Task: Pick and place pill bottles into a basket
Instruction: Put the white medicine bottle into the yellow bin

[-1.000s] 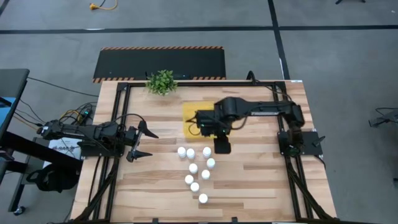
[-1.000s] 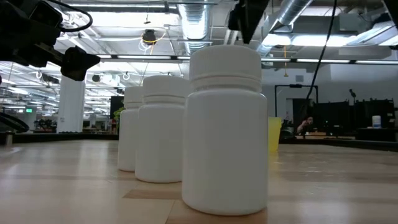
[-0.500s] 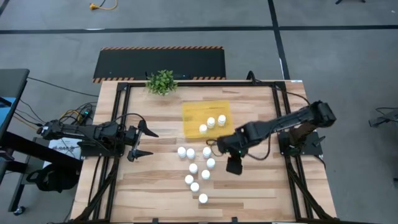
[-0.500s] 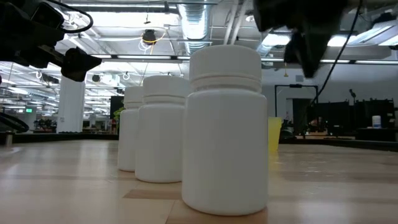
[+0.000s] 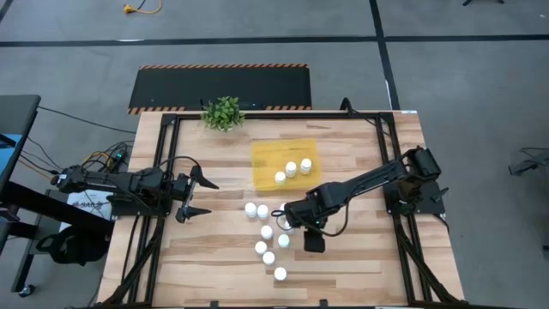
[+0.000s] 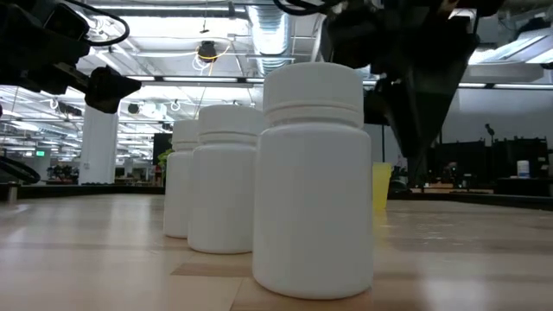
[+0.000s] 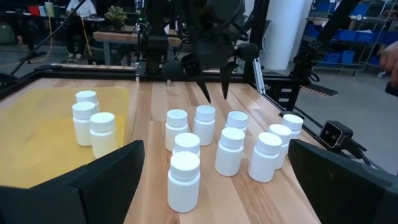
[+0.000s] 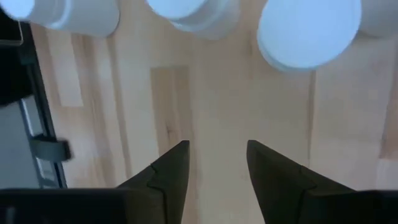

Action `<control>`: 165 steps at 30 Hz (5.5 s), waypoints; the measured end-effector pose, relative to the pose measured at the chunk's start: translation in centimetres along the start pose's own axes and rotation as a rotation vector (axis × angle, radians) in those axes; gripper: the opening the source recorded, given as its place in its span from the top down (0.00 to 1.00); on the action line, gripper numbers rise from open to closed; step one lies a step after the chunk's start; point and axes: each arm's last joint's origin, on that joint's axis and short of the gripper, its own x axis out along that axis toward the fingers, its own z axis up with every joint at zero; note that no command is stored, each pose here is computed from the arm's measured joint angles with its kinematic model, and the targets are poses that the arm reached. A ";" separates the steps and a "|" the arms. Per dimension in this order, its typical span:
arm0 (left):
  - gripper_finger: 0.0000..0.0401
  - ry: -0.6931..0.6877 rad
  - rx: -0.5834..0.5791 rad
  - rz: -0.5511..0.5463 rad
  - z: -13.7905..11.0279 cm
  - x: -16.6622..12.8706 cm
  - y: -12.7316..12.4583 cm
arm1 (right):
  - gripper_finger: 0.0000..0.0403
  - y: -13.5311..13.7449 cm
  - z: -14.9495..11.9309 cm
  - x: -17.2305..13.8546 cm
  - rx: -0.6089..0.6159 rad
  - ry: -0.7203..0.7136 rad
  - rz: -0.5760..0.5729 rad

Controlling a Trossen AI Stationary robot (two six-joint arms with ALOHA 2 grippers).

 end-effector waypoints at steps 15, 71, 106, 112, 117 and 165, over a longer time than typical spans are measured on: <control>0.04 0.001 -0.005 0.011 0.0 0.0 0.0 | 0.58 -0.7 0.5 -0.5 -0.145 -0.038 -0.112; 0.04 0.001 -0.007 0.010 0.0 0.0 0.0 | 0.46 -1.6 2.2 1.5 -0.250 -0.124 -0.204; 0.04 0.002 -0.004 0.010 0.0 0.0 0.0 | 0.50 -1.3 2.9 1.4 -0.282 -0.194 -0.193; 0.04 0.002 -0.008 0.010 0.0 0.0 0.0 | 0.54 -1.4 2.9 1.4 -0.281 -0.196 -0.201; 0.04 0.001 -0.003 0.010 0.0 0.0 0.0 | 0.58 -1.4 2.9 1.3 -0.280 -0.199 -0.206; 0.04 0.001 0.000 0.013 0.0 0.0 0.0 | 0.59 -6.6 -0.5 -11.7 -0.133 -0.262 -0.341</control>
